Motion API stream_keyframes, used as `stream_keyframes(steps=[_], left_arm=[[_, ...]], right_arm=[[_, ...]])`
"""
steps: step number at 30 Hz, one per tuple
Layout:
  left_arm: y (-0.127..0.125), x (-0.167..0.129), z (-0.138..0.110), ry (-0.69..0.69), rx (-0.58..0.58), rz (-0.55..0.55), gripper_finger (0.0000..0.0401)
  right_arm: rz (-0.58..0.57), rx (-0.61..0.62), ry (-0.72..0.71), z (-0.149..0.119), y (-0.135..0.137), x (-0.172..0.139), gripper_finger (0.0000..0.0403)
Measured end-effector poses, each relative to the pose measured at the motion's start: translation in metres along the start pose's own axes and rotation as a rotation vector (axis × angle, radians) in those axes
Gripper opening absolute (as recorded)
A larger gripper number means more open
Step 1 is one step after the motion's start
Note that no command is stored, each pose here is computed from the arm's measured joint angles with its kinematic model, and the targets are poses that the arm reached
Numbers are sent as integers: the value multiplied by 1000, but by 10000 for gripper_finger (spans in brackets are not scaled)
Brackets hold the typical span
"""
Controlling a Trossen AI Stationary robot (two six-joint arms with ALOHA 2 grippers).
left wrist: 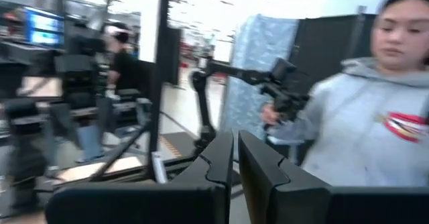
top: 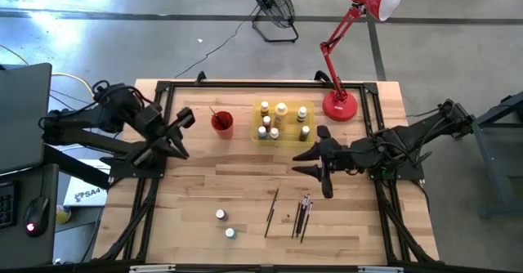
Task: Pick & Place Paint Supplies
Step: Put the silver paintbrush into the orange cup
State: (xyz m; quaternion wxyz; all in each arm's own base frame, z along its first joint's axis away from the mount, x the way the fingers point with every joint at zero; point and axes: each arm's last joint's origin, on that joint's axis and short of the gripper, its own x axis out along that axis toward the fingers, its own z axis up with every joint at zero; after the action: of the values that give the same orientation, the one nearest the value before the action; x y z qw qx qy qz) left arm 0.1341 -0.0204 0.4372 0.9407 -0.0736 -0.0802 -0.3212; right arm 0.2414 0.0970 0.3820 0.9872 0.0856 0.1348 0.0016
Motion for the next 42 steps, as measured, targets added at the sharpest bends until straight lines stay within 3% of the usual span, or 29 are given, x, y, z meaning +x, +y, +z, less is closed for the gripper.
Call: stream_keyframes(steps=[5, 18, 23, 32, 37, 42], left_arm=[[1, 3, 0, -4, 28, -27, 19], [10, 1, -3, -10, 31, 252, 10], [14, 1, -13, 71, -32, 327, 4], [14, 8, -20, 110, -75, 300, 1], [4, 16, -23, 121, -76, 267, 1], [-3, 19, -24, 123, -76, 278, 1]], right_arm=[[-1, -45, -19, 2, 0, 0, 110], [-4, 87, -40, 4, -1, 1, 110], [15, 226, -14, 1, 4, -2, 110], [-13, 401, 68, -13, 17, -9, 110], [-99, 551, 110, -23, 19, -14, 110], [-258, 765, 196, -41, 14, -18, 110]])
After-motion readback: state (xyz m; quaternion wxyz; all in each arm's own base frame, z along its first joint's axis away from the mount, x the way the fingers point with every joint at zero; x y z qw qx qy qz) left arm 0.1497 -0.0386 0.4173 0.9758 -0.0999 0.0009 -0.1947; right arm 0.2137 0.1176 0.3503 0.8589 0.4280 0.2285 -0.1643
